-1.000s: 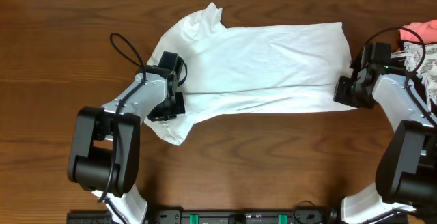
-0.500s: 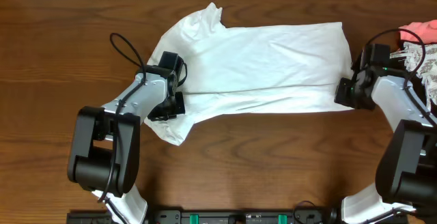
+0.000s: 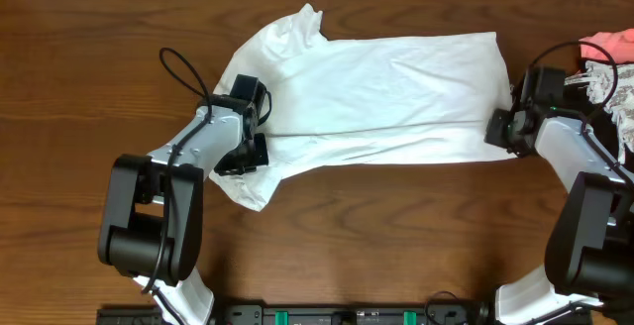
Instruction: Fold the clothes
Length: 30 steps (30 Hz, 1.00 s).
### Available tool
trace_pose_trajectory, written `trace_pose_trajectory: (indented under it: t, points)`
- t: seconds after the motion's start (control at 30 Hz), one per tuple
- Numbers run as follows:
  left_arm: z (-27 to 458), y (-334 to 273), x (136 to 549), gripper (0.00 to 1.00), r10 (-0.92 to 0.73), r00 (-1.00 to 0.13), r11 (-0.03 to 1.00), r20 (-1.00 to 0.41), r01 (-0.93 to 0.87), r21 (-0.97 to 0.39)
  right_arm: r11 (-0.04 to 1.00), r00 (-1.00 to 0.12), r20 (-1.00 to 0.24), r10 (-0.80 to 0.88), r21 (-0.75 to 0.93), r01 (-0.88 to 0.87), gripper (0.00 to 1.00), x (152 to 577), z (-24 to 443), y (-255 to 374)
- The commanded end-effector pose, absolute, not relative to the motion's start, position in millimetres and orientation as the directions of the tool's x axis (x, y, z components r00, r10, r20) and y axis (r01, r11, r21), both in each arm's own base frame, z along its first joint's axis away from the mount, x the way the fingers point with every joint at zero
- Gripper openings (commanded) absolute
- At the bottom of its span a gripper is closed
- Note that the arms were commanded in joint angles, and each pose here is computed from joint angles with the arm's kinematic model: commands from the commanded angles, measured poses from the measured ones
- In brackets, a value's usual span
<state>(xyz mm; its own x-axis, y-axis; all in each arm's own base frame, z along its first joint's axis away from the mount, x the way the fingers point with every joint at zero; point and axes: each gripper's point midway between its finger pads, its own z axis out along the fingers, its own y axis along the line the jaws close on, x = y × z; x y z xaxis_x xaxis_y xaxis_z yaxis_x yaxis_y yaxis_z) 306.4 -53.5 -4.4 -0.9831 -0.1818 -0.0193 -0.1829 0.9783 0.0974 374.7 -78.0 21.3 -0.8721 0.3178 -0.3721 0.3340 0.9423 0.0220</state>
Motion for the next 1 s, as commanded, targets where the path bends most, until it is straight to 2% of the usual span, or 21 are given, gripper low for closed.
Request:
trace_pose_trajectory:
  t: [0.0, 0.63, 0.97]
  points:
    - [-18, -42, 293, 0.06, -0.193, -0.981, 0.969, 0.015, -0.188, 0.160, 0.940, -0.864, -0.388, 0.321, 0.018, 0.341, 0.01, 377, 18, -78]
    - [-18, -42, 296, 0.07, -0.188, -0.982, 0.969, 0.000, -0.186, 0.160, 0.945, -0.793, -0.526, 0.308, 0.074, 0.319, 0.01, 402, 18, -76]
    - [-9, -47, 318, 0.07, -0.142, -0.988, 0.980, -0.063, -0.150, 0.132, 0.953, -0.741, -0.602, 0.298, 0.145, 0.265, 0.01, 414, 20, -65]
